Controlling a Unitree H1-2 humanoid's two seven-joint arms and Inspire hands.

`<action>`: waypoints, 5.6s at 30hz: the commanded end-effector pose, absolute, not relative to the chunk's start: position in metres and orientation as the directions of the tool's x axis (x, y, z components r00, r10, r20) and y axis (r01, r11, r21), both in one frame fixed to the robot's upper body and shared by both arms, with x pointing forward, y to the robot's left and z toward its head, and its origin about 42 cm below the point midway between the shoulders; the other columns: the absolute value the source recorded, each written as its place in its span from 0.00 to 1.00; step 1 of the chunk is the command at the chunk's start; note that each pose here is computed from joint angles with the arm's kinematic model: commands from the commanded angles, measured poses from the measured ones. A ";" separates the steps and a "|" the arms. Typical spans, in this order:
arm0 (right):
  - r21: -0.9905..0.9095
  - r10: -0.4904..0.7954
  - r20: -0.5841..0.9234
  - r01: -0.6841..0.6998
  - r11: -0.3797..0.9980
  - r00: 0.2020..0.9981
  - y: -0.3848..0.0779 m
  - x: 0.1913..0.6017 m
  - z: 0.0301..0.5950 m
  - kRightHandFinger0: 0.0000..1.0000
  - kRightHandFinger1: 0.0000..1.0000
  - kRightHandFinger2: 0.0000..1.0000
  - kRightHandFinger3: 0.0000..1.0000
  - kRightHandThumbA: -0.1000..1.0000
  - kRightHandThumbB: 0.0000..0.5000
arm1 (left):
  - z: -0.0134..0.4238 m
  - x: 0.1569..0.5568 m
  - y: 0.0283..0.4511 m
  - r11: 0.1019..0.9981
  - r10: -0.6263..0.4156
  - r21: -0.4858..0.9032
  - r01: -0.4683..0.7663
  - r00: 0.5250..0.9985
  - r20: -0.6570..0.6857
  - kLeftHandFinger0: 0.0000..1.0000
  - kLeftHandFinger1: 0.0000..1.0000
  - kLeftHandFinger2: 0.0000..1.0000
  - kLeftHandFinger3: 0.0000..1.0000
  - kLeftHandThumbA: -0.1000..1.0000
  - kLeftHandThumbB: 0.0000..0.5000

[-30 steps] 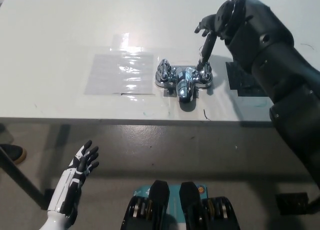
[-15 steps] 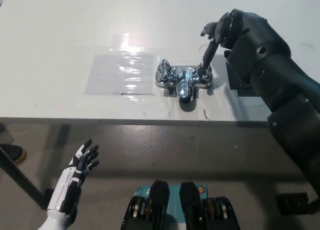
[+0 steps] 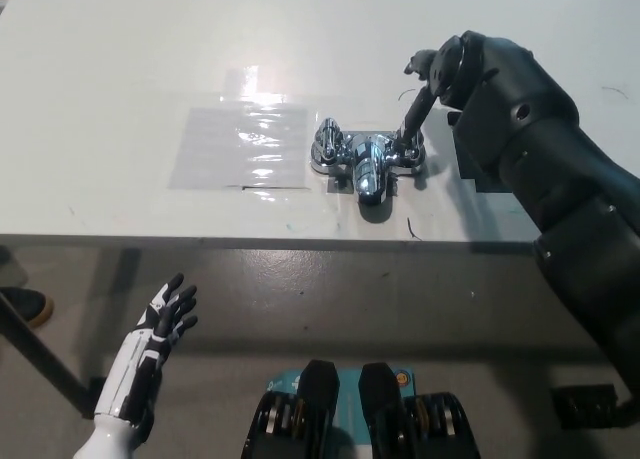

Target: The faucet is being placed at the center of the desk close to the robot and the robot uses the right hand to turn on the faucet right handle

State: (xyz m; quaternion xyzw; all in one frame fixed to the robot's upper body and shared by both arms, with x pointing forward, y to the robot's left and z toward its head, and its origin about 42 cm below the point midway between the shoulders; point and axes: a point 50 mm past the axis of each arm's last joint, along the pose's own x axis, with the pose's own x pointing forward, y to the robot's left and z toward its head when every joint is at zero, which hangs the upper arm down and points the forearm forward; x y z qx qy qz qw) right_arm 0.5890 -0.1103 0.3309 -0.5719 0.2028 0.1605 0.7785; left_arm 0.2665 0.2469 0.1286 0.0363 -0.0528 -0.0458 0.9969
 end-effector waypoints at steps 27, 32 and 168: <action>-0.871 -0.050 -0.490 -0.487 0.064 0.870 -0.120 0.595 0.367 1.00 1.00 1.00 1.00 0.81 0.75 | 0.150 0.278 0.251 0.990 -0.112 0.107 0.093 0.977 0.182 1.00 1.00 1.00 1.00 0.95 0.30; -0.838 -0.054 -0.546 -0.544 0.053 0.836 -0.128 0.595 0.371 1.00 1.00 1.00 1.00 0.81 0.67 | 0.151 0.278 0.251 0.990 -0.111 0.112 0.092 0.977 0.184 1.00 1.00 1.00 1.00 0.96 0.31; -0.681 0.341 0.498 0.115 0.723 0.797 -0.299 0.436 0.663 1.00 1.00 1.00 1.00 1.00 0.97 | 0.165 0.306 0.251 0.986 -0.139 0.123 0.113 0.963 0.232 1.00 1.00 1.00 1.00 0.99 0.08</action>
